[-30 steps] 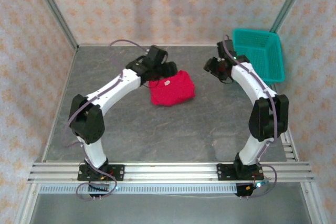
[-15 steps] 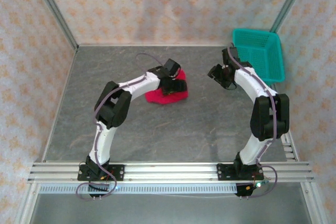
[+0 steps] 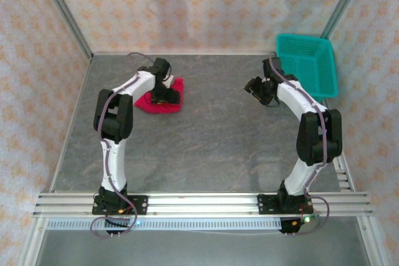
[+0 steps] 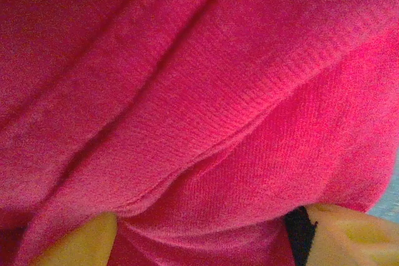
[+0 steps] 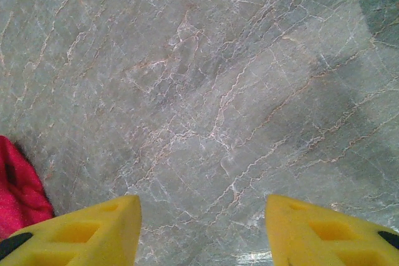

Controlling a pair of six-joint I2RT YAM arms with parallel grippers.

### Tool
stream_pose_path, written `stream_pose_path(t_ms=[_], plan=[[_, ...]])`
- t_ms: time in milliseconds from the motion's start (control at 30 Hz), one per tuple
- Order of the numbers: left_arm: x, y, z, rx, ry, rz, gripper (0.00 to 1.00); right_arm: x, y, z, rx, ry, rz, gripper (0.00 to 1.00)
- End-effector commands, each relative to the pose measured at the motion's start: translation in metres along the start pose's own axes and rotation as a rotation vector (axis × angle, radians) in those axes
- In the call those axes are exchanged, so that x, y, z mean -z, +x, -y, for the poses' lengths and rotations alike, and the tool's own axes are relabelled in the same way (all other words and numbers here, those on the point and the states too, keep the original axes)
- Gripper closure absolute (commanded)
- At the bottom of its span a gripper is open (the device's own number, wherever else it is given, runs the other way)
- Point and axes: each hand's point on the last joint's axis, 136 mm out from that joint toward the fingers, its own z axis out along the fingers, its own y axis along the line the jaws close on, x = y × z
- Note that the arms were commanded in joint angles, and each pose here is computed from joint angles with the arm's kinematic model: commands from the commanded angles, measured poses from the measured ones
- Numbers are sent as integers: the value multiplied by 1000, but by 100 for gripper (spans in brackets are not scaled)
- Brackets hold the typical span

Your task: Fold the inside-out t-shirt

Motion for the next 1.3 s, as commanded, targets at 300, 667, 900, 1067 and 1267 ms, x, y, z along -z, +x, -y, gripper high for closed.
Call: stream_pose_path(t_ms=[300,667,900,1067,1267], plan=[[33,-18,-32,-16,-69,39,27,17,-5,-11,40,-20,24,45],[158,-29,11,-28,-124,417,0,74,-38,-18,197,27,234,25],[182,7,20,-1,-110,660,0,102,-59,18,324,172,515,7],[180,38,-28,6,-326,825,0,105,-56,62,388,249,774,6],[149,68,-86,84,-561,778,0,84,-41,107,426,376,829,5]])
